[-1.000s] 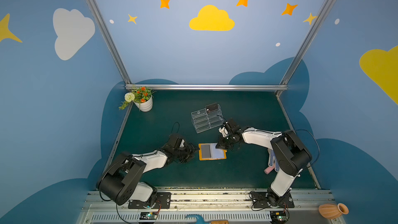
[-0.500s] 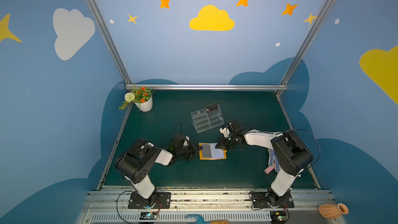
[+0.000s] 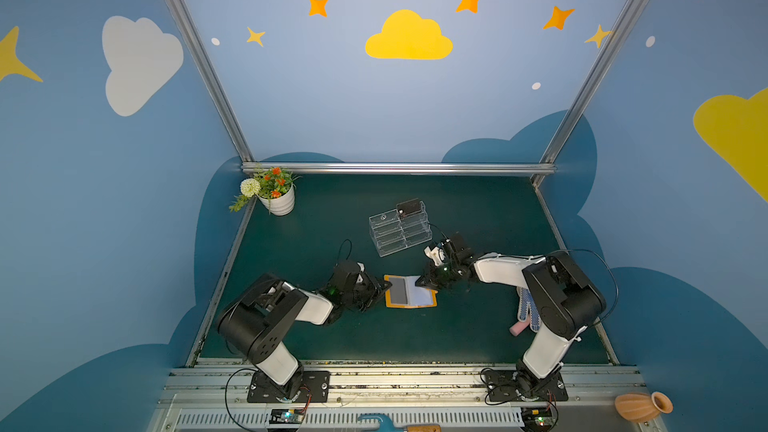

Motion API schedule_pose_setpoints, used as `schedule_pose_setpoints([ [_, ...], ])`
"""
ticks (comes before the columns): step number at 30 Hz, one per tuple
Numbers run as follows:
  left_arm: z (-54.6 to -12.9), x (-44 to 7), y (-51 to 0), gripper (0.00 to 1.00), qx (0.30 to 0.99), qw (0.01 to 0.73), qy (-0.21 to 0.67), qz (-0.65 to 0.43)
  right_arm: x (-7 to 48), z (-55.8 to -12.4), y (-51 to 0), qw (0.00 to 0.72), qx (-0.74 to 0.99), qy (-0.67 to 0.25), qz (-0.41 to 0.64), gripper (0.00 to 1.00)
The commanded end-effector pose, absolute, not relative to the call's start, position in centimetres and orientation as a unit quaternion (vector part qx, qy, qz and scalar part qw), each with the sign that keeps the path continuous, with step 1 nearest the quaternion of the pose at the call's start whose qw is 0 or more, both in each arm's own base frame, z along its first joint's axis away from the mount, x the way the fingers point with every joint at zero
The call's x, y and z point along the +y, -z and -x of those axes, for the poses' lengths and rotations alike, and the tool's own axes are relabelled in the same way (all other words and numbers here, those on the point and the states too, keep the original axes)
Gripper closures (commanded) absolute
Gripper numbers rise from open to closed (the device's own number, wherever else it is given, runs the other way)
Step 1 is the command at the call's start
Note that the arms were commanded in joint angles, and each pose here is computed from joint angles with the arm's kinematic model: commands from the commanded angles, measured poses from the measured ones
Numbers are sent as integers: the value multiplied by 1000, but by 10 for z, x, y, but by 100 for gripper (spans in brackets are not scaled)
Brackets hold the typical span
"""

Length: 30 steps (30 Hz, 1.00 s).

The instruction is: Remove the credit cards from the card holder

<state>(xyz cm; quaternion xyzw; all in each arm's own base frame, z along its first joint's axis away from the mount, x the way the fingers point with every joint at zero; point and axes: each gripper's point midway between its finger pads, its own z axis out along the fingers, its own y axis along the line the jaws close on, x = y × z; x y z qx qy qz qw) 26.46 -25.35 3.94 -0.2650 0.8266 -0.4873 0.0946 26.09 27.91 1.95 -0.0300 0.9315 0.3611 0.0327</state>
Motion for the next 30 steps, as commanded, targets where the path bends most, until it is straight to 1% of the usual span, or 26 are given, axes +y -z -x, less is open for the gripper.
schedule_pose_setpoints([
  [1, -267, -253, -49, 75, 822, 113, 493, 263, 242, -229, 32, -27, 963, -267, -8, 100],
  [6, -268, -253, -49, 87, 826, 117, 487, 260, 244, -229, 32, -28, 963, -269, -8, 100],
  [9, -269, -257, -46, 96, 826, 109, 490, 256, 244, -229, 33, -30, 962, -271, -9, 100],
  [14, -276, -270, -61, 96, 807, 121, 524, 244, 246, -227, 36, -35, 960, -277, -14, 100],
  [18, -286, -293, -79, 96, 793, 129, 554, 220, 250, -226, 37, -39, 957, -289, -16, 100],
  [21, -294, -310, -80, 96, 791, 121, 561, 210, 254, -225, 35, -42, 953, -299, -17, 100],
  [25, -297, -322, -62, 96, 800, 100, 552, 212, 251, -229, 31, -43, 948, -315, -34, 100],
  [30, -288, -305, -39, 96, 823, 96, 509, 235, 227, -237, 24, -37, 945, -319, -63, 100],
])
